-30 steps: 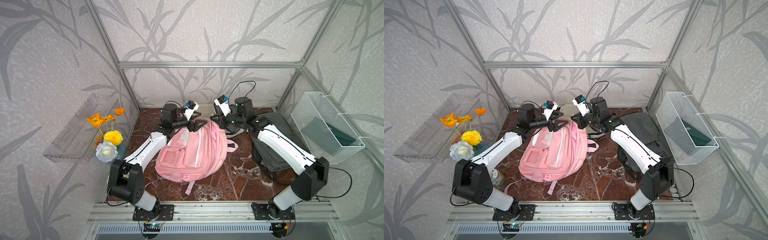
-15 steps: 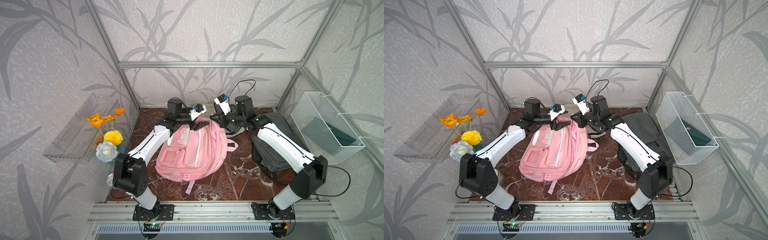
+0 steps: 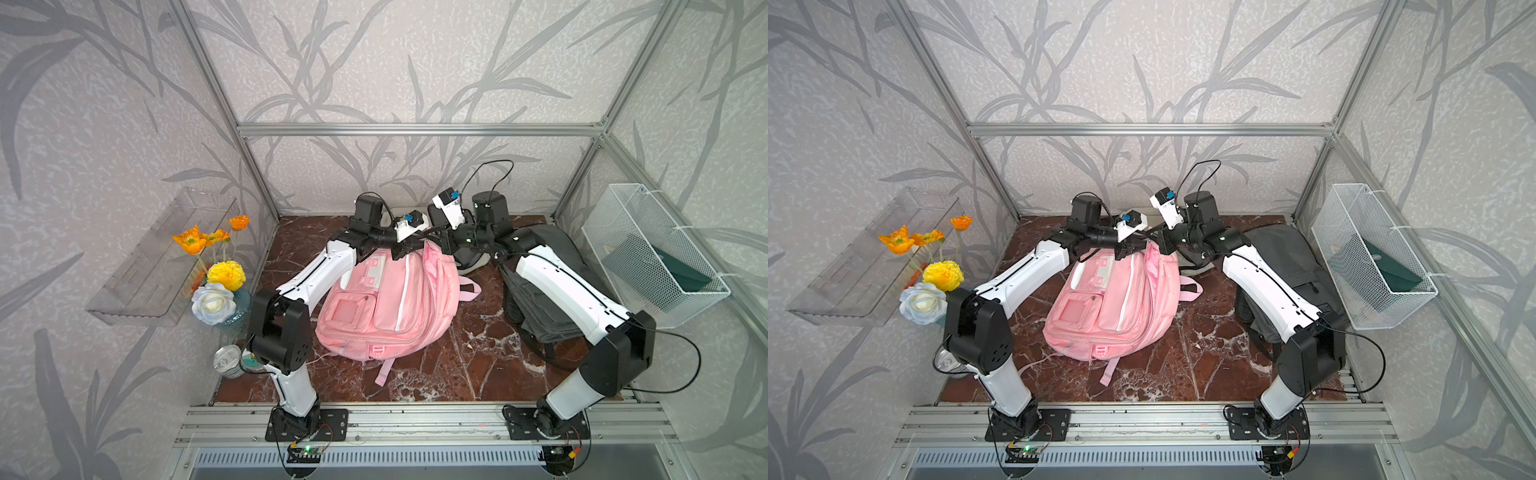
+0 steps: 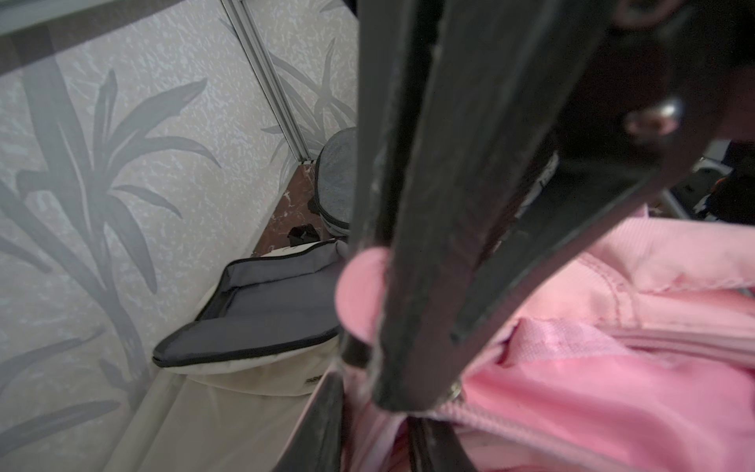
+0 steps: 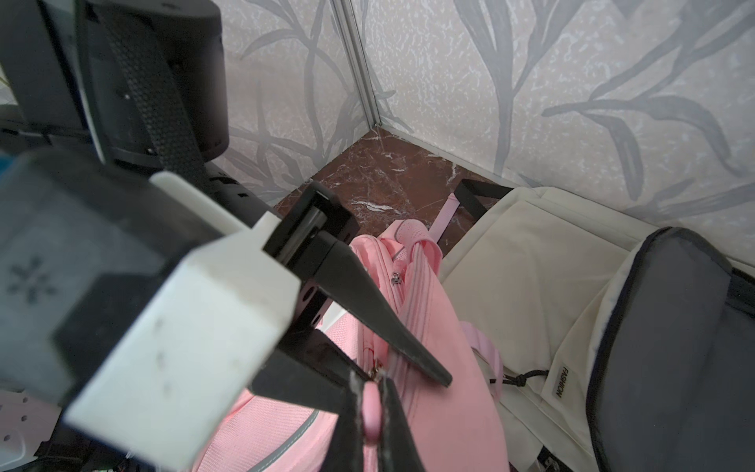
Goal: Zip up the backpack
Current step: Zip the zipper on the backpack.
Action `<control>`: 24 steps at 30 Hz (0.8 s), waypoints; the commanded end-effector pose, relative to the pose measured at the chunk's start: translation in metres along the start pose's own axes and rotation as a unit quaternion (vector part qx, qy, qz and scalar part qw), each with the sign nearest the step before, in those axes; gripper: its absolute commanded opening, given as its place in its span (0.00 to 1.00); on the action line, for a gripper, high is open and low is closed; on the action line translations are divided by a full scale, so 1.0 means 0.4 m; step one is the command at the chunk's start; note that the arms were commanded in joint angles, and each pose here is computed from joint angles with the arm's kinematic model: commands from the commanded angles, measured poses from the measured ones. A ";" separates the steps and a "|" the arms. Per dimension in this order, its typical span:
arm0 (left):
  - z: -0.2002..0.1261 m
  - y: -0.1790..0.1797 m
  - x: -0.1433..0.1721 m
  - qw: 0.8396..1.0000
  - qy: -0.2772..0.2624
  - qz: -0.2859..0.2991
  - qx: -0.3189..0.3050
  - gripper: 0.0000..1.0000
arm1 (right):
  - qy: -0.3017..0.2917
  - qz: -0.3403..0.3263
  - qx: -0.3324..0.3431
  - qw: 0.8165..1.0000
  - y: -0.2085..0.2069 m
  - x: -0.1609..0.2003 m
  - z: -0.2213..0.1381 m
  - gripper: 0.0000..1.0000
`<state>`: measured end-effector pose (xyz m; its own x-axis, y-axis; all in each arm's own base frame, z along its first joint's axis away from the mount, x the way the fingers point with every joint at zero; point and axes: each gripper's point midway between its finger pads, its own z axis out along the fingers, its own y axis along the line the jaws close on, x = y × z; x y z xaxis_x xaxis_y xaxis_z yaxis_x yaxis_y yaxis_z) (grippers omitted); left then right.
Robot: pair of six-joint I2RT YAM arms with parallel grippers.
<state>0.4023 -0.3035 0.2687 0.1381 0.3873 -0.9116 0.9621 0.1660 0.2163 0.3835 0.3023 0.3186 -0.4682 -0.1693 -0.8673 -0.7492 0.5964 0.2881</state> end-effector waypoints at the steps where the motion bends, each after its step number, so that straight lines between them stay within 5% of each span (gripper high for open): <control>1: 0.015 0.031 0.015 0.999 0.020 -0.008 -0.025 0.00 | -0.100 -0.046 -0.032 0.993 0.082 -0.139 -0.082 0.00; 7: -0.037 0.139 0.048 0.990 0.024 -0.051 -0.132 0.00 | -0.111 -0.060 0.024 0.992 0.057 -0.116 -0.129 0.00; 15: -0.115 0.236 0.070 0.972 0.033 -0.084 -0.217 0.00 | -0.132 -0.088 0.010 0.987 0.104 -0.075 -0.179 0.00; 24: -0.233 0.388 0.127 0.921 0.084 -0.137 -0.355 0.00 | -0.138 -0.127 -0.021 0.982 0.199 -0.049 -0.205 0.00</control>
<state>0.4332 -0.2951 0.2868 -0.0080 0.3474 -0.9377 0.9165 0.3776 0.1321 0.3609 0.2738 0.3217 -0.2756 -0.1435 -0.9505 -0.7138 0.6928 0.1024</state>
